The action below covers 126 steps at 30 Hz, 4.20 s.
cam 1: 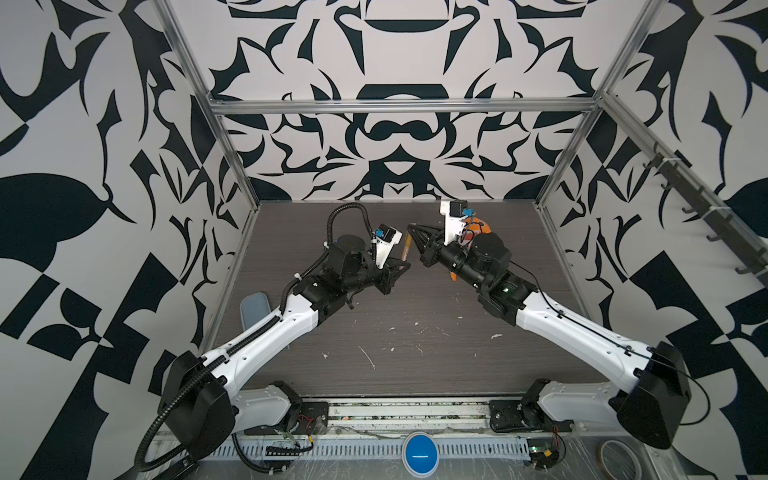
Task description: Insert the pens into the pen caps
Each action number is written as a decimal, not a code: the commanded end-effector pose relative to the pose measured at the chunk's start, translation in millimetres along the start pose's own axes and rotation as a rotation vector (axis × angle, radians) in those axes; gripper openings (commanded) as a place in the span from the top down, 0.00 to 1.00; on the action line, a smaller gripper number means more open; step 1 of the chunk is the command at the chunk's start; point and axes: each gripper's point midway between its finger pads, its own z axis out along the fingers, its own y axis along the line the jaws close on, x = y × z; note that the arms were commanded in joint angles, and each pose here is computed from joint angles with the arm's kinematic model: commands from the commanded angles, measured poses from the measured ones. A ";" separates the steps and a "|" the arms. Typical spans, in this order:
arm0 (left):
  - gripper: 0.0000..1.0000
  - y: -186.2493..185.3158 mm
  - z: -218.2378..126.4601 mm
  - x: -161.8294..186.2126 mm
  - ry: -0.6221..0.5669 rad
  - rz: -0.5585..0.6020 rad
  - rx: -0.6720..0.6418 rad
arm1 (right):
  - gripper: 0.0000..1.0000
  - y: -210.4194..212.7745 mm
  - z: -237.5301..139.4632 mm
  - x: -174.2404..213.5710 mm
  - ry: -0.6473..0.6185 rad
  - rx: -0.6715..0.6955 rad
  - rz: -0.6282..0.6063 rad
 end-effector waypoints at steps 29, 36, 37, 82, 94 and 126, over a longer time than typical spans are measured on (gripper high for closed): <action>1.00 138.9 2.7 83.7 0.176 -0.468 -0.555 | 0.65 -165.7 -105.1 102.6 0.137 0.656 0.003; 1.00 189.2 28.7 112.4 0.413 -0.563 -0.679 | 0.68 -181.2 -103.7 138.7 0.130 0.637 -0.005; 1.00 195.9 31.6 117.7 0.447 -0.577 -0.693 | 0.68 -182.9 -104.4 142.3 0.113 0.632 -0.004; 0.77 240.2 57.8 148.6 0.685 -0.747 -0.569 | 0.71 -179.7 -86.2 170.2 0.216 0.582 0.059; 0.73 194.4 -1.3 22.5 0.339 -0.549 -0.534 | 0.72 -180.4 -84.0 173.9 0.232 0.582 0.065; 0.01 76.5 -132.3 13.1 -0.202 -0.212 -0.464 | 0.19 -130.4 -103.0 82.8 0.100 0.485 -0.066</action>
